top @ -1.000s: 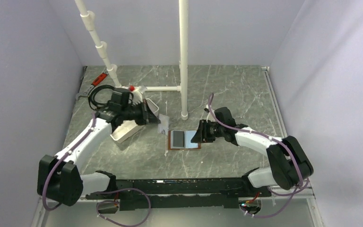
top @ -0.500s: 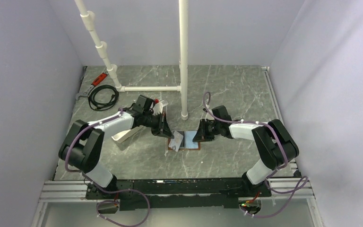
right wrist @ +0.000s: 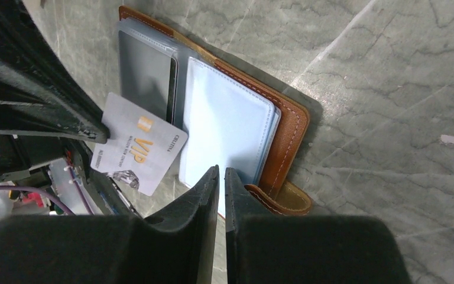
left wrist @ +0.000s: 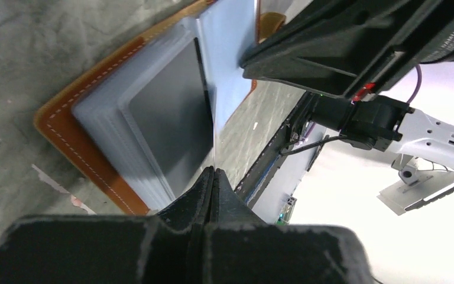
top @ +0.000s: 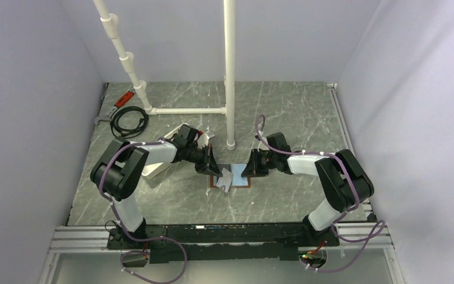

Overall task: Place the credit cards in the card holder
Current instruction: Insert the credit card into the card holder.

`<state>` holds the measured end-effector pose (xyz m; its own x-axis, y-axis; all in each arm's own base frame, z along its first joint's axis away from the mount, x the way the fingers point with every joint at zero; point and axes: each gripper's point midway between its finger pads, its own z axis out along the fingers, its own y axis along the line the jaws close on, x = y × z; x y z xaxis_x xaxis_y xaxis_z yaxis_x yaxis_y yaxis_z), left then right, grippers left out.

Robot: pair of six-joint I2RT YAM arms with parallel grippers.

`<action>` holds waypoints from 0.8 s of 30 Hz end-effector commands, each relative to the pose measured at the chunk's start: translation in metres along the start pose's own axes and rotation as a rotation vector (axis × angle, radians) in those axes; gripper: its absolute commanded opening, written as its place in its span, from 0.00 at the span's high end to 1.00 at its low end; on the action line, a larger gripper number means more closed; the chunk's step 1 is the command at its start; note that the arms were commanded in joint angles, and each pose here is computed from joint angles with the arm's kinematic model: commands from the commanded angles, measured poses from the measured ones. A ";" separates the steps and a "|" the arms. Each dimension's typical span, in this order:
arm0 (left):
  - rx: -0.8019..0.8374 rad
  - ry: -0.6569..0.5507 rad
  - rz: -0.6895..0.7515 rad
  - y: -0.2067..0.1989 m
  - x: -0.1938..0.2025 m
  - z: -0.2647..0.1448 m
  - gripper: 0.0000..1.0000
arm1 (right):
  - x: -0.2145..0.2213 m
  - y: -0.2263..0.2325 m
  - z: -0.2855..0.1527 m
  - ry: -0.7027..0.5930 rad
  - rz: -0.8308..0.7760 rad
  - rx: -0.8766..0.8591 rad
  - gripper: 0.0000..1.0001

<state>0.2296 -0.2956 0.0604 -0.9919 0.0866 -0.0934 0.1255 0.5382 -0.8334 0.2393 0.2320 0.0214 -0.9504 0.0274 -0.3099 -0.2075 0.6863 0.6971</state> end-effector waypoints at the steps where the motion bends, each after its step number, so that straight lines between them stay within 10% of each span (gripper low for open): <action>1: 0.004 -0.035 0.009 -0.004 -0.013 0.004 1.00 | 0.002 -0.015 0.001 -0.011 -0.008 0.045 0.89; 24: -0.105 -0.061 -0.054 0.013 -0.022 0.019 1.00 | 0.007 -0.015 0.000 -0.013 -0.001 0.033 0.89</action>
<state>0.2412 -0.3020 0.0402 -0.9978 0.0299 -0.0591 0.0650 0.6139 -0.7867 0.2386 0.2319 0.0208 -0.9469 0.0339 -0.3198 -0.2156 0.6709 0.7095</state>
